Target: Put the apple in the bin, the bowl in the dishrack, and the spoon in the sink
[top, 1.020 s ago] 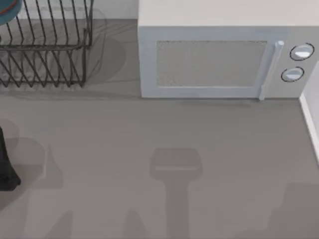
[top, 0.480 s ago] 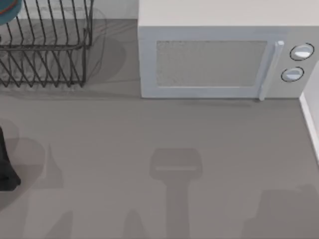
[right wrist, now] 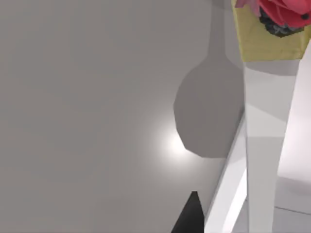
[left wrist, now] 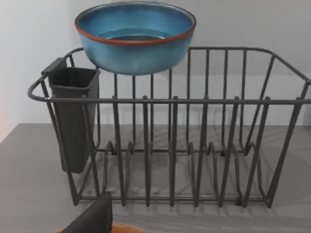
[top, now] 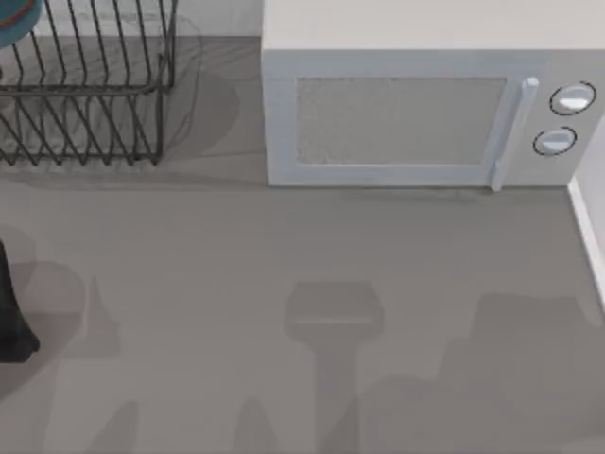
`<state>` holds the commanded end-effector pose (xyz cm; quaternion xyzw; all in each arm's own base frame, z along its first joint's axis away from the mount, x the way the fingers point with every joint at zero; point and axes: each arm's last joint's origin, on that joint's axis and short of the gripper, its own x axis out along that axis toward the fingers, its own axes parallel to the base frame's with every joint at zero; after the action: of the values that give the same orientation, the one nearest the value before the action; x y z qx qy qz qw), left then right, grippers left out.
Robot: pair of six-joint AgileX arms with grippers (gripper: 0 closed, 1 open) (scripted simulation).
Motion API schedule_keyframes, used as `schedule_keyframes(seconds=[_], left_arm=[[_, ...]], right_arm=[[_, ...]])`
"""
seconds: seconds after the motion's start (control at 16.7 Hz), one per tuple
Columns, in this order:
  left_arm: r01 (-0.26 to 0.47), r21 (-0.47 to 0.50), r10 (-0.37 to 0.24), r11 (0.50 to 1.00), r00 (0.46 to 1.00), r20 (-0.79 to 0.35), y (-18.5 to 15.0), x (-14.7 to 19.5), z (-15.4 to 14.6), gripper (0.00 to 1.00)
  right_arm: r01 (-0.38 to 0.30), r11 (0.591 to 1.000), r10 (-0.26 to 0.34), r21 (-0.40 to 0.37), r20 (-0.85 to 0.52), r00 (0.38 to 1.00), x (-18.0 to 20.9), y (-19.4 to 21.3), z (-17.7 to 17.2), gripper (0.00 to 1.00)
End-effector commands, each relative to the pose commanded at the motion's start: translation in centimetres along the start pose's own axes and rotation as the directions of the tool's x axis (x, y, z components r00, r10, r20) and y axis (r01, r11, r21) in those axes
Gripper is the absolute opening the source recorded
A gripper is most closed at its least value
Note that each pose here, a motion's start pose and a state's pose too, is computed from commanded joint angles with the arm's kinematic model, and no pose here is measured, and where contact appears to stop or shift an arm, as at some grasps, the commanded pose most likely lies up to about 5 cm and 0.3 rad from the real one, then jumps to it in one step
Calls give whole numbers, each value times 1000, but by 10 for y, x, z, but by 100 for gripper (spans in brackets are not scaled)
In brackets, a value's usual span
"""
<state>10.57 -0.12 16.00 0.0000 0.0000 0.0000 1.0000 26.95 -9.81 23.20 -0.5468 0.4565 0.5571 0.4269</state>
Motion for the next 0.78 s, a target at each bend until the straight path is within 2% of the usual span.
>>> schedule_keyframes(seconds=[0.3,0.54,0.78], left_arm=[[0,0,0,1000,1000,0,0,0,0,100],[0,0,0,1000,1000,0,0,0,0,100],[0,0,0,1000,1000,0,0,0,0,100]], right_arm=[[9,1000,-9,-21,-11,1000,-25,-80,-28,0],[-11,1000,11,-22,-3,1000,-18,-142,-39,0],[16,1000,-16,-7,-17,1000,-8,-192,-38,0]])
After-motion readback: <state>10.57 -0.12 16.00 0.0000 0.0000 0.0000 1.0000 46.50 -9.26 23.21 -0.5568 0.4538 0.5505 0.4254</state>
